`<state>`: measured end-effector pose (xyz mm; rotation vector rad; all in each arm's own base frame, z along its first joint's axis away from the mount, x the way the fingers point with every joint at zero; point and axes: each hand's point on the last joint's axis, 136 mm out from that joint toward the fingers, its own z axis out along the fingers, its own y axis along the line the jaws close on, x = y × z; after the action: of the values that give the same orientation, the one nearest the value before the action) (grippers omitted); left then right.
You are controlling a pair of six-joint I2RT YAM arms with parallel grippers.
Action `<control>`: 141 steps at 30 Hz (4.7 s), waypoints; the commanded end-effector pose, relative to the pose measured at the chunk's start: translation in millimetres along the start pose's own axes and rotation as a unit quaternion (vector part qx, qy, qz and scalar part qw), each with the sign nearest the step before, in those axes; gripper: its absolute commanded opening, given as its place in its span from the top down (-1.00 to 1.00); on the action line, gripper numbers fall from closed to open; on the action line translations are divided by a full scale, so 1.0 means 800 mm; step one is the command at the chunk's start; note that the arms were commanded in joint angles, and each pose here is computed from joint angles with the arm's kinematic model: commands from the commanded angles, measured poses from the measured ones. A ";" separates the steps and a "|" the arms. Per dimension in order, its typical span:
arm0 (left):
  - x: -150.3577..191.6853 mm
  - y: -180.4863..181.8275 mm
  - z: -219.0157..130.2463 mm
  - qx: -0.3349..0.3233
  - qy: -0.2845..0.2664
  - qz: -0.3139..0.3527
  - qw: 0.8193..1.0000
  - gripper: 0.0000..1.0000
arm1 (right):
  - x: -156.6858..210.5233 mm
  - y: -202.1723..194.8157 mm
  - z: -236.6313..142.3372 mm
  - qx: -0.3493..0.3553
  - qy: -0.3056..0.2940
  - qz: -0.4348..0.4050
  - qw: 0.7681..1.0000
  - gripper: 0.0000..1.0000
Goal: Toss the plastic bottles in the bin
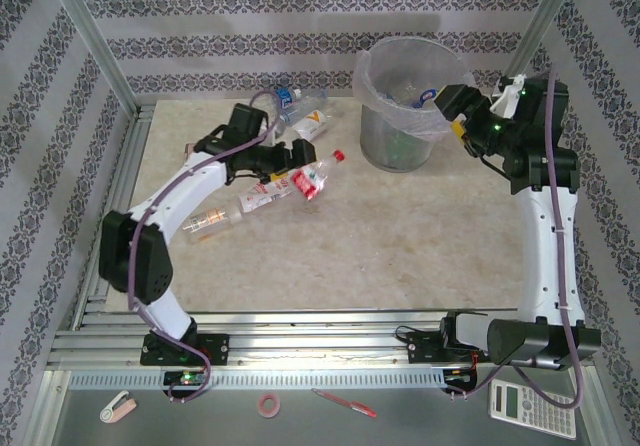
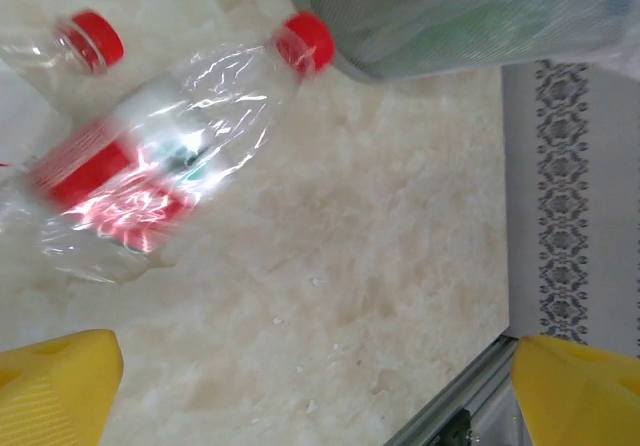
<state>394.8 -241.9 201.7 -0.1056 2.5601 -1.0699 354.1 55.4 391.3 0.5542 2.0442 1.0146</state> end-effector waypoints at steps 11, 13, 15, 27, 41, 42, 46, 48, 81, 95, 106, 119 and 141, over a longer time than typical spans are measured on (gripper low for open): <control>0.056 0.066 0.046 -0.157 0.106 0.021 0.982 -1.00 | 0.191 -0.087 0.071 0.076 0.213 0.019 0.974 -0.76; 0.071 0.072 0.054 -0.162 0.118 0.017 0.980 -1.00 | 0.245 -0.100 0.095 0.096 0.273 -0.001 0.957 -0.76; 0.079 0.079 0.056 -0.164 0.116 -0.006 0.980 -0.97 | 0.285 -0.125 0.116 0.124 0.315 -0.022 0.941 -0.75; 0.118 0.068 0.071 -0.083 0.119 -0.062 0.987 -0.78 | 0.354 -0.219 0.175 0.209 0.434 -0.152 0.863 -0.66; 0.120 0.069 0.133 -0.042 0.119 -0.109 0.986 -0.55 | 0.394 -0.258 0.181 0.217 0.491 -0.192 0.822 -0.72; 0.119 0.069 0.135 -0.039 0.118 -0.110 0.986 -0.54 | 0.395 -0.261 0.181 0.220 0.491 -0.192 0.820 -0.71; 0.121 0.069 0.141 -0.035 0.122 -0.108 0.986 -0.46 | 0.405 -0.265 0.186 0.216 0.498 -0.190 0.818 -0.68; 0.122 0.069 0.141 -0.035 0.122 -0.108 0.986 -0.44 | 0.407 -0.261 0.189 0.209 0.497 -0.196 0.819 -0.60; -0.079 -0.181 -0.133 0.075 -0.164 0.187 0.966 -1.00 | 0.185 -0.251 -0.019 0.240 0.080 0.100 0.962 0.96; -0.069 -0.144 -0.154 0.028 -0.165 0.167 0.972 -1.00 | -0.117 0.039 0.060 0.013 -0.040 -0.005 0.999 -0.22; -0.029 0.005 -0.119 -0.076 -0.103 0.027 0.991 -1.00 | -0.046 0.025 0.023 -0.001 0.001 -0.017 1.000 -0.57; 0.012 0.142 -0.083 -0.283 0.039 0.100 0.953 -1.00 | 0.137 -0.030 0.020 0.007 0.147 -0.034 0.989 -0.88; -0.015 0.247 0.020 -0.352 0.198 0.239 0.883 -0.99 | 0.221 -0.050 0.060 0.023 0.234 -0.041 0.971 -0.92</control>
<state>428.5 -119.7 61.5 0.5210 2.9167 -0.0180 280.3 167.3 265.7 0.2720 2.4845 1.1348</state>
